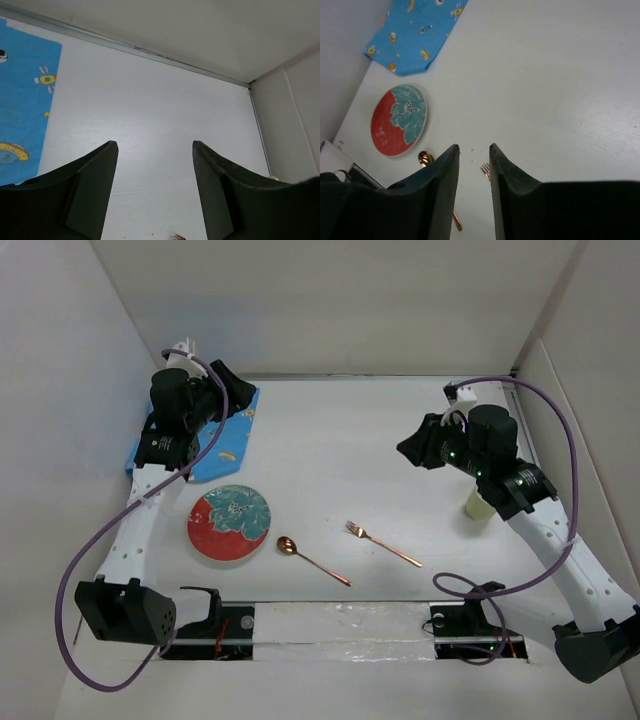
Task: Set the dinner table for one person
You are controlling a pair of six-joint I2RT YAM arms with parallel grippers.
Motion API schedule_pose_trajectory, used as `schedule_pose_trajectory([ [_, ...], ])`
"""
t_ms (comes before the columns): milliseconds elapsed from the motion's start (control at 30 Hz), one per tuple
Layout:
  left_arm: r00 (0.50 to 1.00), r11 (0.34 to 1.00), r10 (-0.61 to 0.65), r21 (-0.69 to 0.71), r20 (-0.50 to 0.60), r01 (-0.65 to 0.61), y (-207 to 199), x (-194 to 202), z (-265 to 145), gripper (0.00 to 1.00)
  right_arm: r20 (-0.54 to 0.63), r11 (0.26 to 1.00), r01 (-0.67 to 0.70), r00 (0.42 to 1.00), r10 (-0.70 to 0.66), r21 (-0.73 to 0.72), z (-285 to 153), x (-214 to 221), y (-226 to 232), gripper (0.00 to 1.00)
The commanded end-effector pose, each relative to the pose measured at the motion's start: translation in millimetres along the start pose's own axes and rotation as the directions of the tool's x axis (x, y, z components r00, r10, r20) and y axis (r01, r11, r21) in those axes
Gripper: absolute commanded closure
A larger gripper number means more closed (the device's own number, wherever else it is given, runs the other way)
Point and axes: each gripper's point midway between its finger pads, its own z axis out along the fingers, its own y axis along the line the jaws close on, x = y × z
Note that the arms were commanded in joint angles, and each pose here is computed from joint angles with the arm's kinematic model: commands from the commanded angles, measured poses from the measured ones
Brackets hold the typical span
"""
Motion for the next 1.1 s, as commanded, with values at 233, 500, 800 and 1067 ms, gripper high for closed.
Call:
schedule_pose_trajectory([
  [233, 0.995, 0.937, 0.097, -0.337, 0.017, -0.085, 66.5, -22.3, 34.1, 1.00, 0.066, 0.996, -0.009, 0.998, 0.014, -0.087, 0.6, -10.7, 10.3, 1.00],
  [500, 0.969, 0.815, 0.109, -0.537, -0.223, -0.216, 137.1, 22.2, 91.2, 0.55, 0.046, 0.999, -0.025, 0.999, 0.027, -0.038, 6.8, -4.4, -2.4, 1.00],
  [800, 0.889, 0.739, 0.018, -0.592, -0.458, -0.320, 199.0, 106.8, 132.4, 0.46, 0.022, 0.999, -0.030, 0.999, 0.030, -0.020, 19.8, -0.9, -10.4, 0.46],
  [1067, 0.819, 0.710, 0.005, -0.575, -0.573, -0.407, 227.7, 158.4, 150.5, 0.48, -0.001, 1.000, -0.027, 1.000, 0.027, -0.009, 29.5, 2.5, -14.8, 0.46],
])
